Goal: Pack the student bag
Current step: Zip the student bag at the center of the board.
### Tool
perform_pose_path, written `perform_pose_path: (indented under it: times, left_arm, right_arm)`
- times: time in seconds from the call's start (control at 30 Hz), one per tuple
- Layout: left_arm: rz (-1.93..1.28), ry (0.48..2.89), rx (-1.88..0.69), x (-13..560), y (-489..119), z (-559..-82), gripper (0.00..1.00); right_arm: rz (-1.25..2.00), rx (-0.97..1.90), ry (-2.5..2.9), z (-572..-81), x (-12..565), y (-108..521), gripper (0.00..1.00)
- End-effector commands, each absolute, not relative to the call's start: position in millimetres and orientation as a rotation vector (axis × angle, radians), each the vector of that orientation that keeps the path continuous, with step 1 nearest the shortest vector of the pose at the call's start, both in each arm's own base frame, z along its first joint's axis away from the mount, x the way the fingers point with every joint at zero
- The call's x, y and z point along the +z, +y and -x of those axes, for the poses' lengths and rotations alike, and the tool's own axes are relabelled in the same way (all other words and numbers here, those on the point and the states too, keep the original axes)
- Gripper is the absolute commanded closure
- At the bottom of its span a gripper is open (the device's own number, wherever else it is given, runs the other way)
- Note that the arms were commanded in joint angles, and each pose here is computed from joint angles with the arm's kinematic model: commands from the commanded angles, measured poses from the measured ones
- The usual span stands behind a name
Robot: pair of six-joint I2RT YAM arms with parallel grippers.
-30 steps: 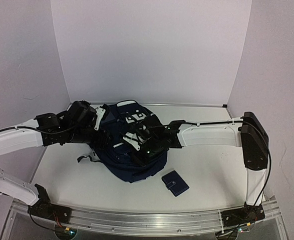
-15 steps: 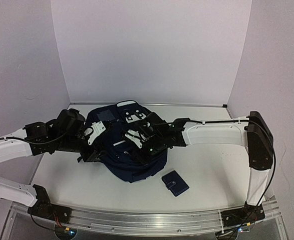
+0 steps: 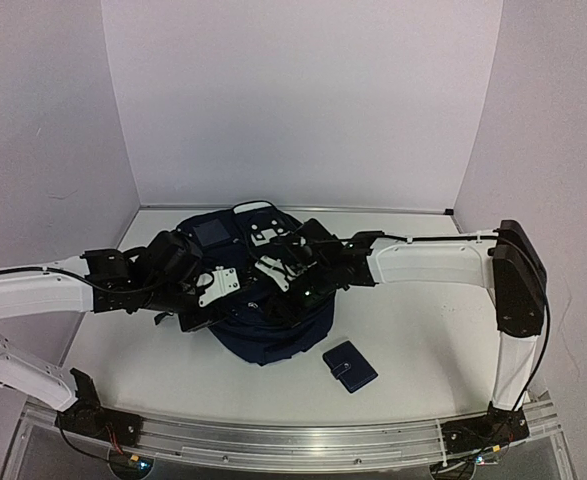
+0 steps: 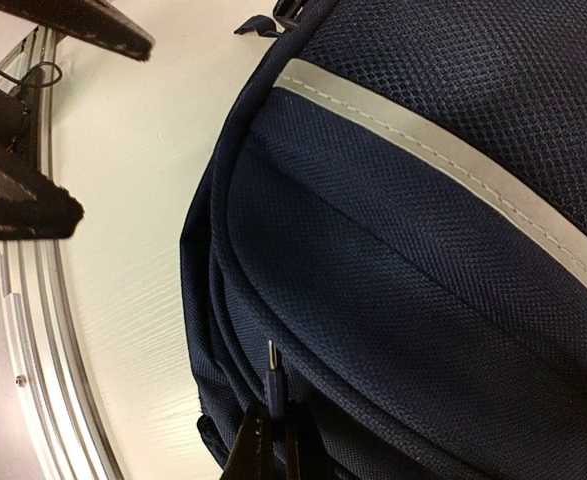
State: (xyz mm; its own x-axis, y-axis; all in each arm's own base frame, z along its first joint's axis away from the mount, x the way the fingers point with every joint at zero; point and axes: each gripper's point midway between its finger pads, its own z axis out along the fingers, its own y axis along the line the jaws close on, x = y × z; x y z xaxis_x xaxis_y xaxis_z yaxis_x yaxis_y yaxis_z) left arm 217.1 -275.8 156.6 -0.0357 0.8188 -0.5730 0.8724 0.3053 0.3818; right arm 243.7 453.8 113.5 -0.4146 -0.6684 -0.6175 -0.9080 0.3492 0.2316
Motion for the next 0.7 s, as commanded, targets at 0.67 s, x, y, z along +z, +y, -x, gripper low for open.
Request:
perform_pose_path:
  times: [0.67]
  left_arm:
    - [-1.587, 1.683, 0.113, 148.1, -306.6, -245.5, 0.86]
  right_arm:
    - [1.370, 0.857, 2.186, -240.8, 134.7, 452.6, 1.00]
